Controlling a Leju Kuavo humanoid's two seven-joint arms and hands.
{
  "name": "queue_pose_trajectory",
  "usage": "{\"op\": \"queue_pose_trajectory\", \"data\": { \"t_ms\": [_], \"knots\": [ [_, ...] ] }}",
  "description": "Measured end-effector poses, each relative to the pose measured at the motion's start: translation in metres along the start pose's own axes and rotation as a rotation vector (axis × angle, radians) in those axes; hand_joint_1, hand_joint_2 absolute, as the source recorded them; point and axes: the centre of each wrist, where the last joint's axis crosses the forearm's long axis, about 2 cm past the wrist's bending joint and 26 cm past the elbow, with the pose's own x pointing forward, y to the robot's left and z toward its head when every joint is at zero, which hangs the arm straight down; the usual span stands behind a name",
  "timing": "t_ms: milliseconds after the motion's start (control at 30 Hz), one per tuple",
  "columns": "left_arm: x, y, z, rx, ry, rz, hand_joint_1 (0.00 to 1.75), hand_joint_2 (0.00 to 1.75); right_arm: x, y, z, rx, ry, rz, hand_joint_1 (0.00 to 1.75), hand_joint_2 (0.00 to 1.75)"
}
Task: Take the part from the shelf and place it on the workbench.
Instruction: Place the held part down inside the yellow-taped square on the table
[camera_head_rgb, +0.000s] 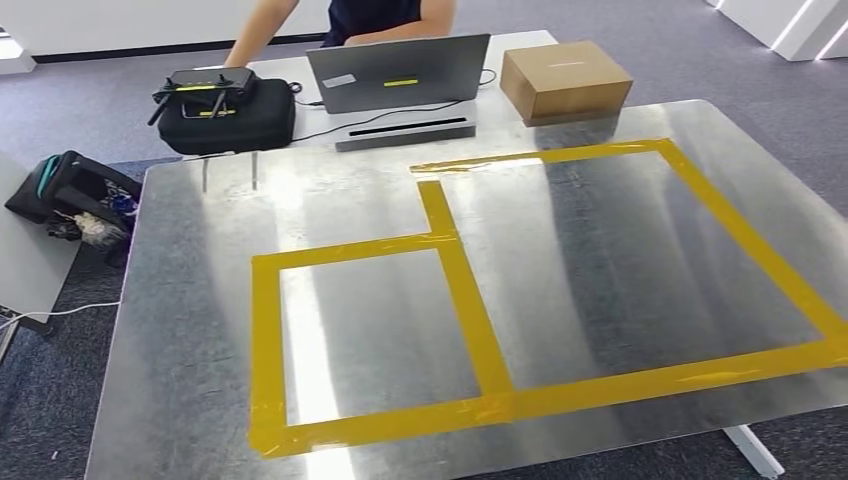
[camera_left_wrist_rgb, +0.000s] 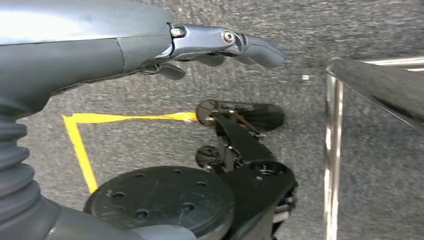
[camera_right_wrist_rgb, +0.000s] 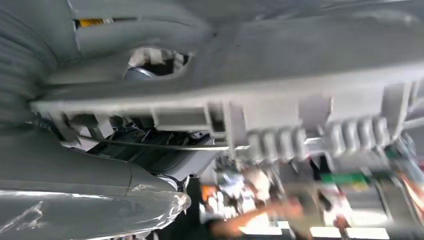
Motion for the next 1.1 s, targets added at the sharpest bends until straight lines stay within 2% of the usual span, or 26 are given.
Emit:
{"op": "queue_pose_trajectory", "data": {
  "t_ms": [167, 267, 367, 500, 633, 767, 967, 1100],
  "knots": [
    [0.001, 0.001, 0.000, 0.017, 0.012, 0.004, 0.00, 1.75, -0.009, 0.009, 0.014, 0.099, 0.036, 0.022, 1.75, 1.75],
    [0.001, 0.001, 0.000, 0.025, 0.014, 0.004, 0.00, 1.75, -0.008, 0.015, 0.009, 0.145, -0.032, 0.000, 1.75, 1.75],
    [0.000, 0.002, 0.000, 0.031, 0.009, 0.009, 0.00, 1.75, -0.005, 0.017, -0.008, 0.135, -0.153, -0.030, 1.75, 1.75],
    [0.005, 0.001, -0.002, 0.033, -0.009, 0.016, 0.00, 1.75, 0.008, 0.012, -0.034, 0.047, -0.268, -0.112, 1.75, 1.75],
    [0.010, -0.001, -0.005, 0.028, -0.022, 0.029, 0.00, 1.75, 0.044, 0.004, -0.050, -0.104, -0.357, -0.228, 1.75, 1.75],
    [0.007, -0.002, -0.004, 0.024, -0.017, 0.038, 0.00, 1.75, 0.070, -0.005, -0.058, -0.212, -0.417, -0.286, 1.75, 1.75],
    [0.003, -0.002, -0.002, 0.016, -0.007, 0.045, 0.00, 1.75, 0.095, -0.020, -0.065, -0.351, -0.504, -0.332, 1.75, 1.75],
    [0.002, -0.002, -0.002, 0.012, -0.005, 0.053, 0.00, 1.75, 0.109, -0.031, -0.069, -0.424, -0.562, -0.310, 1.75, 1.75]
  ]
}}
